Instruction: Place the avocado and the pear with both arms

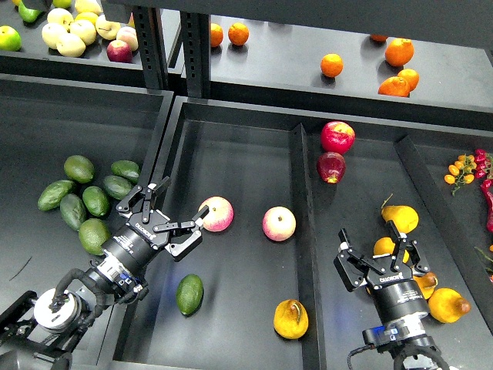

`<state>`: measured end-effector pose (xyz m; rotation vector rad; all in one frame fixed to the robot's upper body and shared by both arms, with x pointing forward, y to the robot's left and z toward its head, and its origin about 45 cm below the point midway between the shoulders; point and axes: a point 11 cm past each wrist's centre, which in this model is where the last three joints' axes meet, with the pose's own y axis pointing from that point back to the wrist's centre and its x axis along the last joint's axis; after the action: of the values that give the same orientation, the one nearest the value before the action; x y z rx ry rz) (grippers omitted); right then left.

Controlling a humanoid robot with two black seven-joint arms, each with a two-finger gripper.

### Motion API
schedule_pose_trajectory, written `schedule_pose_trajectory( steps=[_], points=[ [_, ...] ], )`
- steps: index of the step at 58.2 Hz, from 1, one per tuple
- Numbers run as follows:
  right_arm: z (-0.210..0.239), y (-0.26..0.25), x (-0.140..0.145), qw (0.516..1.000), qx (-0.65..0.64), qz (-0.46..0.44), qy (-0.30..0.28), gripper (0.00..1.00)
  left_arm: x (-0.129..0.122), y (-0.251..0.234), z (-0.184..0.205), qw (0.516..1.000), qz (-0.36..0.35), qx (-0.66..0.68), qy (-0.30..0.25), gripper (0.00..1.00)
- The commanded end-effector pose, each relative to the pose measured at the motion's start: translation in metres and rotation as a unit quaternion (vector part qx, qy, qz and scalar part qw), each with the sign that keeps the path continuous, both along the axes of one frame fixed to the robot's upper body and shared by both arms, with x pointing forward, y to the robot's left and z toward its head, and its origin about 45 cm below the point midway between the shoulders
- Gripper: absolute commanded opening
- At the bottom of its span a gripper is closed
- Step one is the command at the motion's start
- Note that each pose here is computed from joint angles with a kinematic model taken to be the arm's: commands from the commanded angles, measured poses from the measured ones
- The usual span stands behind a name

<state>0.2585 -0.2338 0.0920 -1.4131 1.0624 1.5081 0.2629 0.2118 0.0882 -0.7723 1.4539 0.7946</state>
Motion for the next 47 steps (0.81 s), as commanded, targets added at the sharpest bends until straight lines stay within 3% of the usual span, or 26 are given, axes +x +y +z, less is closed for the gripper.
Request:
schedule_pose_trajectory(
  steps=[1, 23, 47],
  points=[
    [0.003, -0.002, 0.003, 1.0, 0.001, -0.004, -0.004, 0.99, 0.0, -0.001, 0.0, 1.0, -0.002, -0.001, 0.0, 0.99],
    [0.021, 0.002, 0.026, 1.0, 0.001, 0.001, -0.018, 0.99, 0.001, 0.002, 0.002, 1.0, 0.004, -0.001, -0.003, 0.99],
    [0.021, 0.0, 0.024, 1.0, 0.001, -0.003, -0.017, 0.99, -0.009, 0.006, -0.007, 1.0, 0.01, 0.001, 0.012, 0.99]
  ],
)
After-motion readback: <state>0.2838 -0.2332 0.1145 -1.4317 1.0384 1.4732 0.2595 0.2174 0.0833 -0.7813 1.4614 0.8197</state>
